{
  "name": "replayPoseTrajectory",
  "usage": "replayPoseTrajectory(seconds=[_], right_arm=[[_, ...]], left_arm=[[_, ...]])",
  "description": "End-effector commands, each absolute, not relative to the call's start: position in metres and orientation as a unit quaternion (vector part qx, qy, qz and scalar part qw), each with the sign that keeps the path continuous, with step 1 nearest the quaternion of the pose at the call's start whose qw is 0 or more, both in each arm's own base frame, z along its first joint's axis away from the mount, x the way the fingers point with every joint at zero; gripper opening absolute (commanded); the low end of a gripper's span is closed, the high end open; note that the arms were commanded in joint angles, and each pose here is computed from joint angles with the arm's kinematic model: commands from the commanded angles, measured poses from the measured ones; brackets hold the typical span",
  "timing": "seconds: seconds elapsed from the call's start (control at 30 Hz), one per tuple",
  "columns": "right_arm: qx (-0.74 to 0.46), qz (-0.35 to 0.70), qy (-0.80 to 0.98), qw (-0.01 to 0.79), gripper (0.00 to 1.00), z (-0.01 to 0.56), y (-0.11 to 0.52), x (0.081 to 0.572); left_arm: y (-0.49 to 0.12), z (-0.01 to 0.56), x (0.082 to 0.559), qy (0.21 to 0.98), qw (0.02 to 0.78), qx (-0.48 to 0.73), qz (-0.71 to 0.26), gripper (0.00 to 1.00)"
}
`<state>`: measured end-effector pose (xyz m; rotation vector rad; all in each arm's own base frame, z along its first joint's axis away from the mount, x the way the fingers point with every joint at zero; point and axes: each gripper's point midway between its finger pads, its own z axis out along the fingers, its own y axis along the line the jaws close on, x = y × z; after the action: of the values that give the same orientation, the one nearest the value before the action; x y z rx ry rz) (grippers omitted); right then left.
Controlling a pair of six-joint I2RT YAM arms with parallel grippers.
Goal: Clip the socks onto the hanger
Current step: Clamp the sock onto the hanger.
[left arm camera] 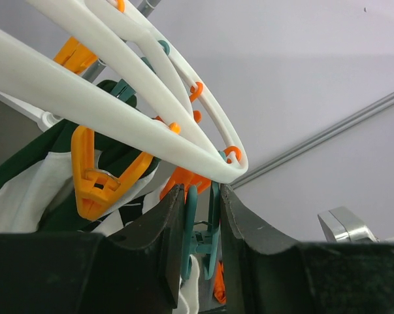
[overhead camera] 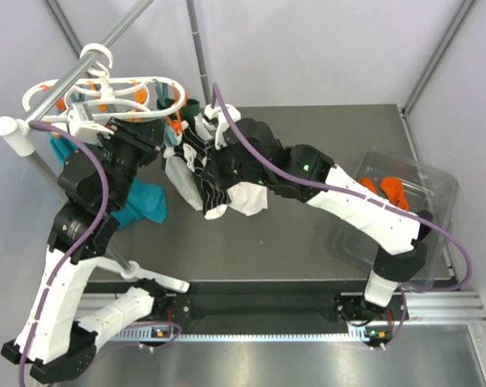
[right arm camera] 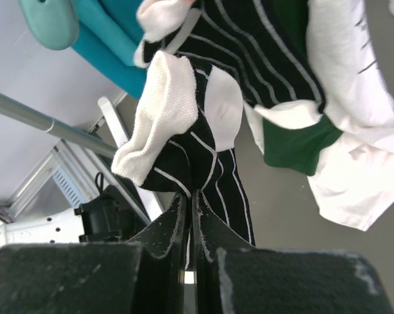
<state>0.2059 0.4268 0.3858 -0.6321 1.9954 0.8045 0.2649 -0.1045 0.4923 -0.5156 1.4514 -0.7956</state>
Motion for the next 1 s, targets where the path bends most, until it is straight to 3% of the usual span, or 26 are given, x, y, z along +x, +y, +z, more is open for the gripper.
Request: replayPoseTrajectory(seconds=[0.0,0.97], right_arm=[[-0.249,0.375,0.778,0.438,0.00,0.414,0.439,0.198],[-0.238,0.413,0.768,0.428,0.00,0.426,0.456,0.200]], left_arm=[[-0.110,0.491,0.267,0.636,0.651,-0.211,-0.356,0.00],[-0.116,0.493,0.270,0.620,0.680,-0.167,-0.354,0.00]])
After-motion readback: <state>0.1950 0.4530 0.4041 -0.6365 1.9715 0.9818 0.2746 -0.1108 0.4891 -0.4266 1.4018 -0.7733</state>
